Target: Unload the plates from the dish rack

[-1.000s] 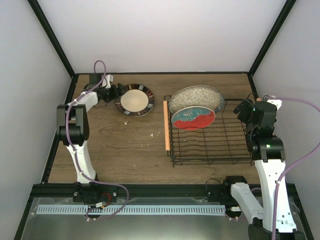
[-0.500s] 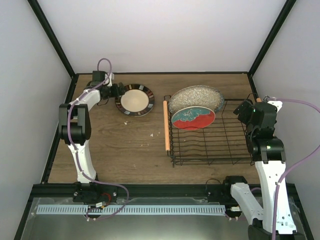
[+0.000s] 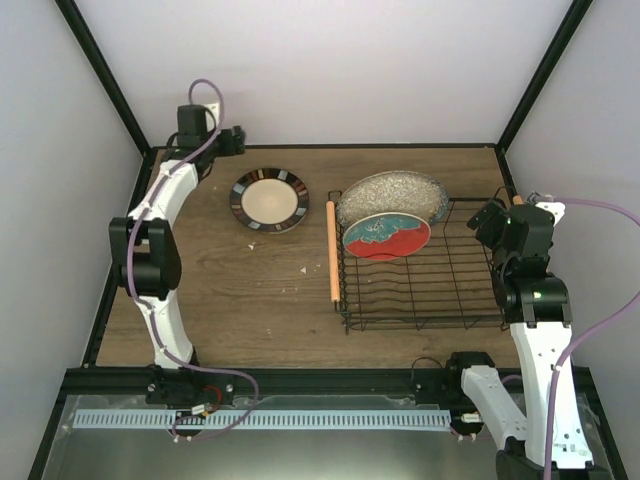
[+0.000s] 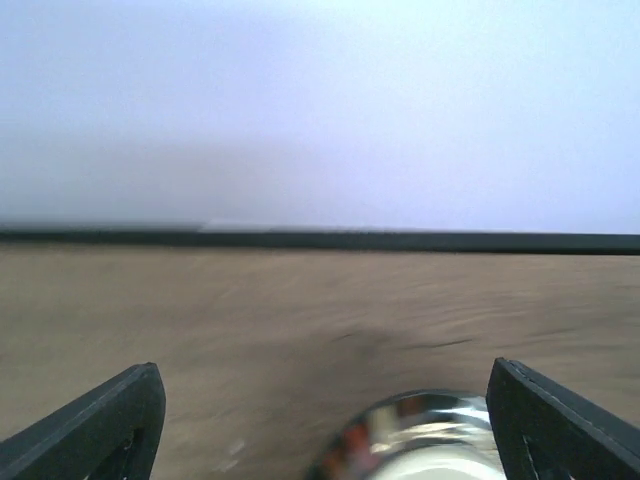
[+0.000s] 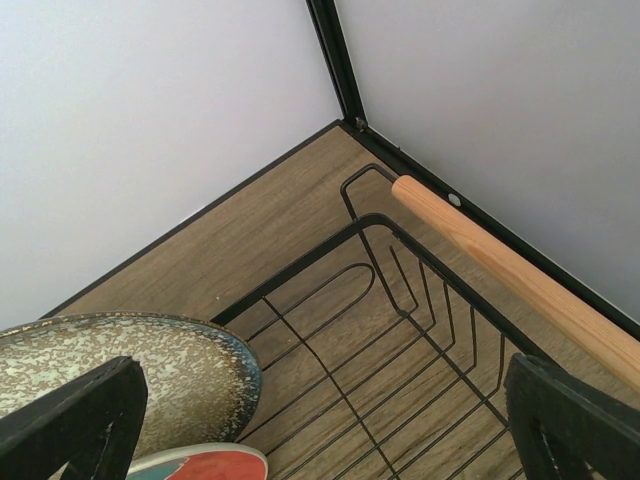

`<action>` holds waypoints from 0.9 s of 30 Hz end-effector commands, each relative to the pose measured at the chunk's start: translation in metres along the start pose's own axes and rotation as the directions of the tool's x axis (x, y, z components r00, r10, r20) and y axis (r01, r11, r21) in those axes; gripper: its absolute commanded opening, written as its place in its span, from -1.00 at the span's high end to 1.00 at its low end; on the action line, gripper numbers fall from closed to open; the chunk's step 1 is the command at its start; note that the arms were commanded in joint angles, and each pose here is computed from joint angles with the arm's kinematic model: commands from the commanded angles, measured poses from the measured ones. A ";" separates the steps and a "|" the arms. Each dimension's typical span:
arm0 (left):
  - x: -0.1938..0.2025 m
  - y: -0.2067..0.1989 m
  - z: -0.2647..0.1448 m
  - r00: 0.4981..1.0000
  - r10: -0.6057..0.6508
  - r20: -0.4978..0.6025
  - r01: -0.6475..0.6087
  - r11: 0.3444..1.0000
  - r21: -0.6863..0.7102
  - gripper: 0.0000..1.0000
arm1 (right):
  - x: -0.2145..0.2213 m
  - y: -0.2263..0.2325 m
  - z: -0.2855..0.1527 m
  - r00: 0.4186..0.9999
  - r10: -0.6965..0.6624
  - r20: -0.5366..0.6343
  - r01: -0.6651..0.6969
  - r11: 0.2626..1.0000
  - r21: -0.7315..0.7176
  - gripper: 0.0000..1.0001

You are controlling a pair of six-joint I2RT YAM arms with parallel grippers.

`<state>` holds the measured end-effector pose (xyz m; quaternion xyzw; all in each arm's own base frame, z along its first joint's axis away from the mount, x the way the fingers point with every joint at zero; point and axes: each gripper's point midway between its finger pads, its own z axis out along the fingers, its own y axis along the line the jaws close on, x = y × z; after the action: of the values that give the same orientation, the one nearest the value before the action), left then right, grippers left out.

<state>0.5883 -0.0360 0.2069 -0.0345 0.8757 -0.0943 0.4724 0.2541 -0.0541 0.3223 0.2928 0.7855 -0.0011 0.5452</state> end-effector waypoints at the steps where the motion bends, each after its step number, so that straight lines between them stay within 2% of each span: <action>1: -0.068 -0.173 -0.090 0.925 0.236 0.296 -0.346 0.845 0.408 -0.76 | -0.003 0.006 0.000 1.000 0.017 0.011 -0.016 1.000 -0.021 -1.00; 4: -0.037 -0.272 -0.145 0.831 0.385 0.402 -0.555 0.615 0.560 -0.75 | -0.004 0.008 0.001 1.000 0.017 0.008 -0.016 0.999 -0.029 -0.99; 7: 0.012 -0.334 -0.191 0.720 0.484 0.497 -0.688 0.408 0.600 -0.75 | -0.003 0.006 0.000 1.000 0.014 0.010 -0.014 1.000 -0.025 -1.00; 9: 0.044 -0.359 -0.209 0.643 0.535 0.549 -0.753 0.307 0.583 -0.74 | -0.003 0.004 -0.002 1.000 0.014 0.014 -0.014 1.000 -0.022 -1.00; 11: 0.068 -0.374 -0.220 0.580 0.569 0.584 -0.795 0.237 0.559 -0.73 | -0.003 0.003 -0.004 1.000 0.014 0.019 -0.013 1.000 -0.020 -1.00; 17: 0.107 -0.396 -0.232 0.467 0.619 0.632 -0.851 0.121 0.511 -0.62 | -0.003 0.000 -0.008 1.000 0.004 0.024 -0.004 1.000 -0.015 -1.00; 21: 0.135 -0.399 -0.217 0.398 0.674 0.622 -0.872 0.068 0.484 -0.55 | -0.004 0.000 -0.008 1.000 -0.004 0.031 0.004 1.000 -0.018 -1.00; 27: 0.159 -0.404 -0.188 0.367 0.726 0.582 -0.872 0.049 0.487 -0.48 | -0.007 -0.001 -0.012 0.999 -0.008 0.042 0.009 1.000 -0.019 -1.00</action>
<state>0.3219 -0.4253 0.2849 0.6273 0.5661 -0.1900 0.5000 0.2492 -0.0524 0.3276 0.2884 0.7796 0.0064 0.5559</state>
